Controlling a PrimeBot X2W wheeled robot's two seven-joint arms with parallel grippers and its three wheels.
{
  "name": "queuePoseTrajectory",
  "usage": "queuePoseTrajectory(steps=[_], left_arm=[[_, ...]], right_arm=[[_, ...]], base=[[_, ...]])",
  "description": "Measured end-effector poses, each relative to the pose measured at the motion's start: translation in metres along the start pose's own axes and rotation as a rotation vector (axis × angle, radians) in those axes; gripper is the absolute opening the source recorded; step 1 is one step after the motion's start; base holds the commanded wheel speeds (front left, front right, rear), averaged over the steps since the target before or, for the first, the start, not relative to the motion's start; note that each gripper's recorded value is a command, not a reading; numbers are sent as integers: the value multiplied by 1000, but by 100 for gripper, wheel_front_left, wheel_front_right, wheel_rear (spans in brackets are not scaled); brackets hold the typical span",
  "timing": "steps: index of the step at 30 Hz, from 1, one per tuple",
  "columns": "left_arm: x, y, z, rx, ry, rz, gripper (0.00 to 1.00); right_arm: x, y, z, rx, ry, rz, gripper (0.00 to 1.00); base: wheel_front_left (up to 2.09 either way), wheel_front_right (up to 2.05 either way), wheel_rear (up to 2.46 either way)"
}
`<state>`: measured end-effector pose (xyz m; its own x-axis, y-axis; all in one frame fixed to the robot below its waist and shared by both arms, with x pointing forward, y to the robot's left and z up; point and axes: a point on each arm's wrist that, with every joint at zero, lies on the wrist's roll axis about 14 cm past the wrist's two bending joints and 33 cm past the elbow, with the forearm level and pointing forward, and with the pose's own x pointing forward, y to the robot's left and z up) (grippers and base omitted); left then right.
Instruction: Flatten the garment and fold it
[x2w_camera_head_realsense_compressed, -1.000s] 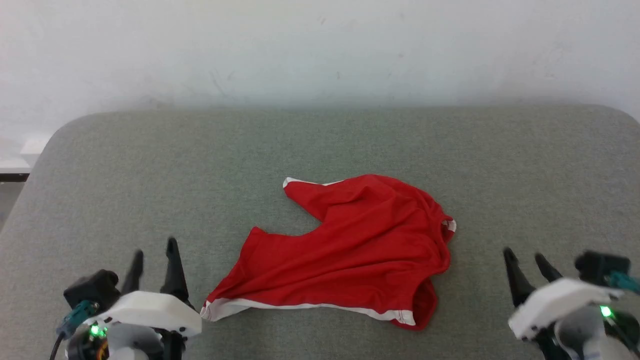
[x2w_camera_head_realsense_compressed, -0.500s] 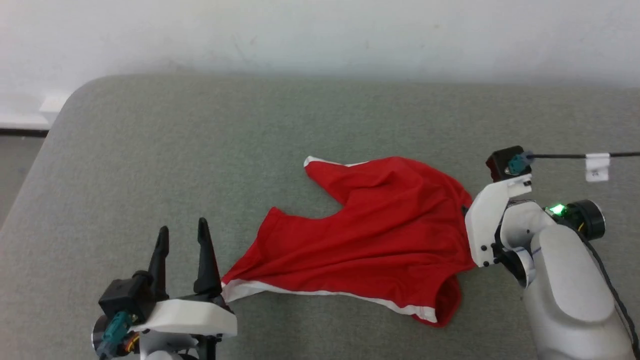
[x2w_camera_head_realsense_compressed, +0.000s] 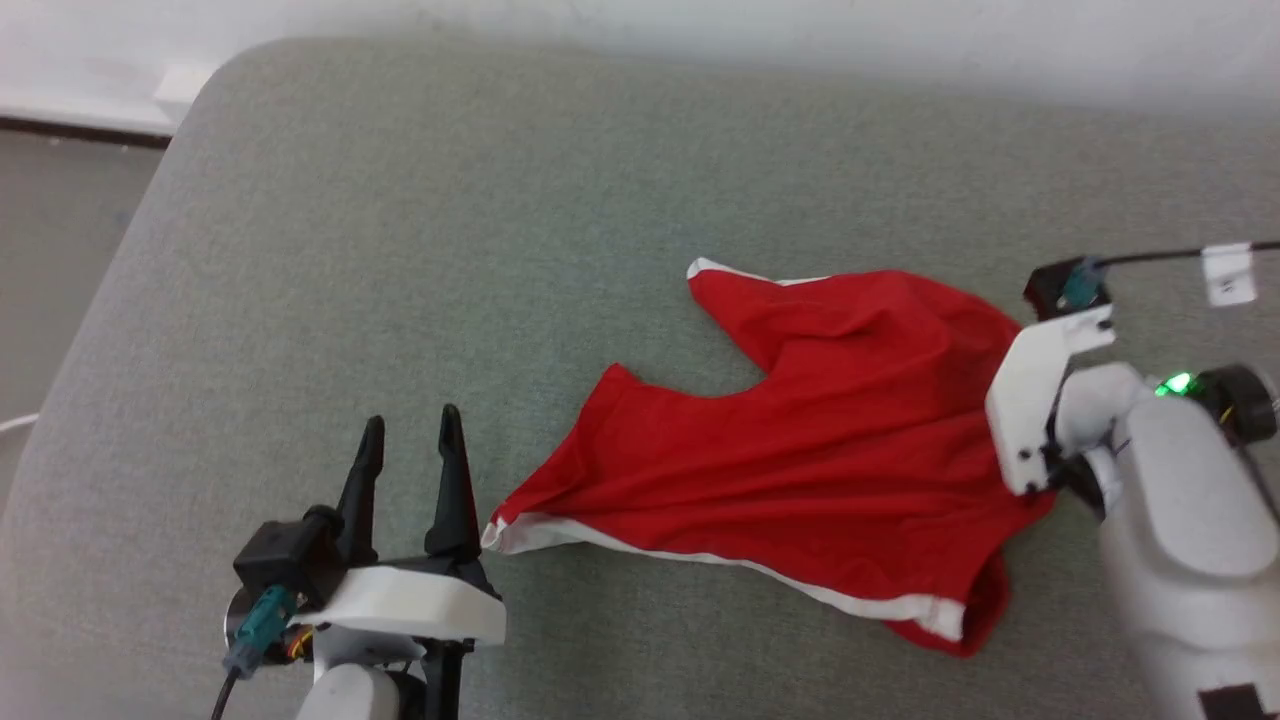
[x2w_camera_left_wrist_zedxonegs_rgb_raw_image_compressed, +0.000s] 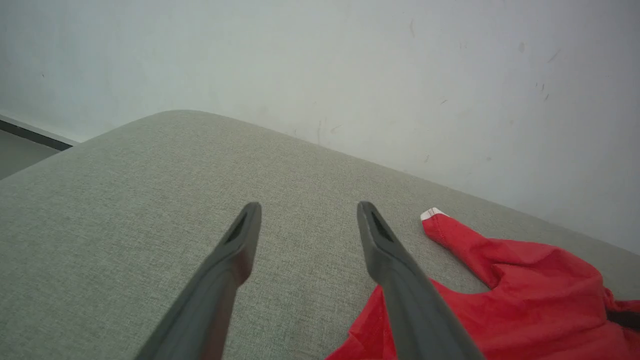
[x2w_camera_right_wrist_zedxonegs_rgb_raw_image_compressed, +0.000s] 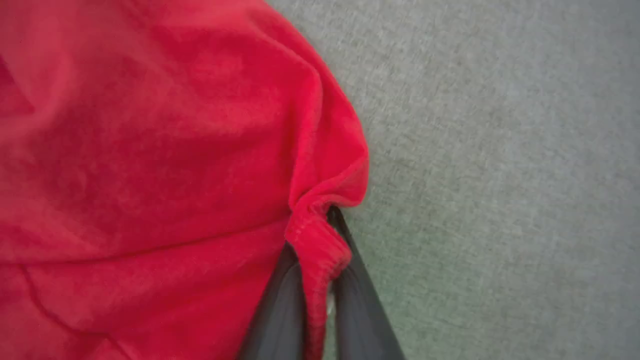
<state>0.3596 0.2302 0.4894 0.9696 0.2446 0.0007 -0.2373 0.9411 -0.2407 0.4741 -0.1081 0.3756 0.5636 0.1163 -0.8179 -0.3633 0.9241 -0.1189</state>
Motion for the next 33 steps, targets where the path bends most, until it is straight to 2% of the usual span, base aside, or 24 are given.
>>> queuePoseTrajectory(steps=[5,11,14,15,16,21,28,30,33], left_arm=[[5,5,-2,10,7,9,100],[10,9,-8,24,24,19,100],[12,10,-11,25,34,23,100],[11,11,-12,27,36,26,100],[11,11,-12,27,38,29,100],[7,13,-8,23,27,35,100],[-10,15,-3,14,15,29,100],[-16,15,-3,8,13,22,100],[-25,10,-1,0,5,-1,100]], right_arm=[[11,-17,36,13,-81,-25,0],[10,-33,121,13,-318,-59,0],[12,-38,140,25,-380,-71,0],[15,-39,138,39,-376,-70,17],[18,-40,136,57,-373,-69,100],[12,-36,136,126,-415,-52,100],[-50,-22,173,221,-767,2,100],[-69,-15,168,233,-846,19,100],[-87,-9,141,236,-892,28,100]], base=[[0,0,0],[0,0,0],[0,0,0],[0,0,0],[0,0,0],[0,0,0],[0,0,0],[0,0,0],[0,0,0]])
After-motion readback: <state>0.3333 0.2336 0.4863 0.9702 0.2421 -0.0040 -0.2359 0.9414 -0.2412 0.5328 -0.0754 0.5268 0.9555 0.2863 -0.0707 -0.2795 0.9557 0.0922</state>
